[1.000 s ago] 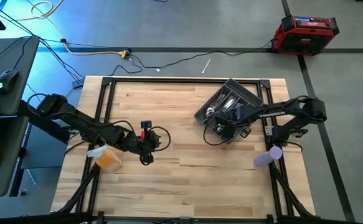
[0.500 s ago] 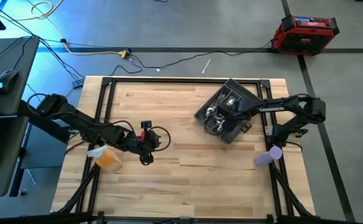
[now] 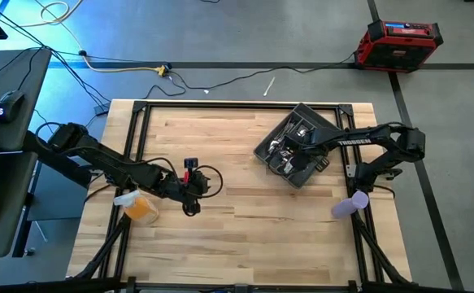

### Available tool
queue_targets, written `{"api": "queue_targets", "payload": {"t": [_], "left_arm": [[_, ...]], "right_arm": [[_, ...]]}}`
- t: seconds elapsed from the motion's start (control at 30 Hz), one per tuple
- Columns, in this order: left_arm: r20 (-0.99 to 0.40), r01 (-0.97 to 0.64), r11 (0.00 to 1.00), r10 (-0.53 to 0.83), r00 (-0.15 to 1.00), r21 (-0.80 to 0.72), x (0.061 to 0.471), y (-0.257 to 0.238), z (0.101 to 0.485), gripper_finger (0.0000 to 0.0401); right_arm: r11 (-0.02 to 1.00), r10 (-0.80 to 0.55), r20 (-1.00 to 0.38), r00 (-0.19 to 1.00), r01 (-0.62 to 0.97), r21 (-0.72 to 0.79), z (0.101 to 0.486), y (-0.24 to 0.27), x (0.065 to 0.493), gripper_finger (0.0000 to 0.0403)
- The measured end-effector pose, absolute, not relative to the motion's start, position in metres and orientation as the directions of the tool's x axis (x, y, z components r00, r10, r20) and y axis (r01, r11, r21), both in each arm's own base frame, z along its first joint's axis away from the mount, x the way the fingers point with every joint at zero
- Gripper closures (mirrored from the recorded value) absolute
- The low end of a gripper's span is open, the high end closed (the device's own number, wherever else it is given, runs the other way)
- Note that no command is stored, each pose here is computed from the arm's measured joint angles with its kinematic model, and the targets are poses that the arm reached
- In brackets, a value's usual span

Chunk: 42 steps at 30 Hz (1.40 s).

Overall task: Sort silverware
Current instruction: Put the knife in the organized silverware tray, then return to Home Position

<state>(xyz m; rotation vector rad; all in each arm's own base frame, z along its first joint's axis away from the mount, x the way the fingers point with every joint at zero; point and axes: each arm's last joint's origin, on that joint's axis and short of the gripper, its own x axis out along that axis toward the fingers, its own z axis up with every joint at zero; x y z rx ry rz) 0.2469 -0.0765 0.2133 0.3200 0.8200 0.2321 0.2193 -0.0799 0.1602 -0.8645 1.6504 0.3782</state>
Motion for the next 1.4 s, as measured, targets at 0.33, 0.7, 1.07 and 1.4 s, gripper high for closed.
{"api": "queue_targets", "payload": {"t": [0.33, 0.7, 1.07, 1.4], "left_arm": [[-0.678, -0.185, 0.945, 0.323, 0.66, 0.27, 0.248, -0.075, 0.213, 0.0304], [-0.503, -0.205, 0.966, 0.256, 0.826, 0.155, 0.21, -0.064, 0.276, 0.0304], [-0.266, -0.306, 0.952, 0.291, 0.919, -0.016, 0.101, -0.02, 0.332, 0.0304], [-0.162, -0.33, 0.93, 0.304, 0.939, -0.163, 0.051, 0.0, 0.305, 0.0304]], "right_arm": [[0.673, -0.512, -0.855, -0.084, -0.658, -0.339, 0.202, -0.07, 0.23, 0.033], [0.979, -0.16, -0.935, 0.315, -0.068, -0.191, 0.294, -0.055, 0.213, 0.033], [0.972, -0.23, -0.702, 0.673, 0.191, -0.135, 0.359, -0.043, 0.13, 0.0329], [0.958, -0.279, -0.406, 0.87, 0.283, -0.05, 0.358, -0.026, 0.079, 0.0329]]}}
